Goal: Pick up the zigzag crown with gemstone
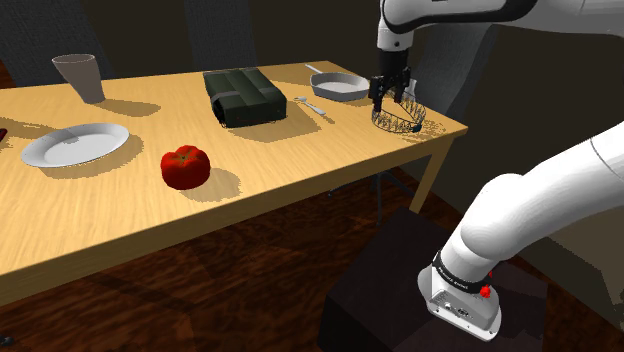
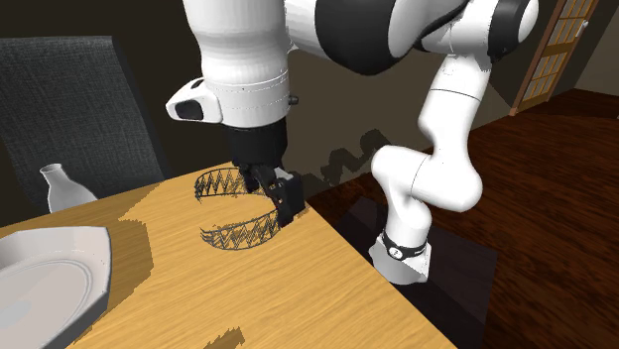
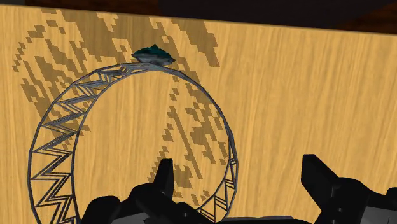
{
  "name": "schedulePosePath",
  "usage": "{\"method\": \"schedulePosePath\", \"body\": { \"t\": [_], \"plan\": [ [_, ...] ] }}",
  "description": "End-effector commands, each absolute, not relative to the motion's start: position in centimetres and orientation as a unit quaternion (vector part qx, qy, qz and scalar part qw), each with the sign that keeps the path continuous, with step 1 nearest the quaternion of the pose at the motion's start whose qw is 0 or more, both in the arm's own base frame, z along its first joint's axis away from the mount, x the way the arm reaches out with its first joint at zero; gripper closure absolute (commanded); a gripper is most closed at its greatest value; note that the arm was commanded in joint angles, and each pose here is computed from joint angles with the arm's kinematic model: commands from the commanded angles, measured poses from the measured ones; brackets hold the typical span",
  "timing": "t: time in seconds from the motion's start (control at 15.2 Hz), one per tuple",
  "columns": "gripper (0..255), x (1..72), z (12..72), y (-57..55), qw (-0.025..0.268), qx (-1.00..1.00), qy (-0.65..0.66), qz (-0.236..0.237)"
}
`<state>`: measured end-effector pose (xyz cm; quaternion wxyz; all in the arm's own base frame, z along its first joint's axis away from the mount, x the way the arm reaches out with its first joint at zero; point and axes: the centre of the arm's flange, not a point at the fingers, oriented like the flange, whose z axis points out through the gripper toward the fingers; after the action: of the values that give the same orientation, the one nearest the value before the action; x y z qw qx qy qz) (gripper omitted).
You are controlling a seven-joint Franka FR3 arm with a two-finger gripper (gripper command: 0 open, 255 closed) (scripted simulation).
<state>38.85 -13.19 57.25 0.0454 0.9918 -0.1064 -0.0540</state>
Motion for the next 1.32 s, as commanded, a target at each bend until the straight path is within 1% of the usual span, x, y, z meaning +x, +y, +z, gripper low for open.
{"method": "schedulePosePath", "body": {
  "t": [0.0, 0.33, 0.4, 0.99, 1.25],
  "plan": [
    [0, 38.9, 56.2, -13.3, 0.046, 0.992, -0.106, -0.054],
    [0, 38.9, 54.3, -13.3, 0.046, 0.992, -0.106, -0.054],
    [255, 39.0, 54.3, -13.3, 0.046, 0.992, -0.106, -0.054],
    [255, 38.9, 54.3, -13.3, 0.046, 0.992, -0.106, -0.054],
    [255, 38.9, 56.4, -13.3, 0.046, 0.992, -0.106, -0.054]
  ]
}}
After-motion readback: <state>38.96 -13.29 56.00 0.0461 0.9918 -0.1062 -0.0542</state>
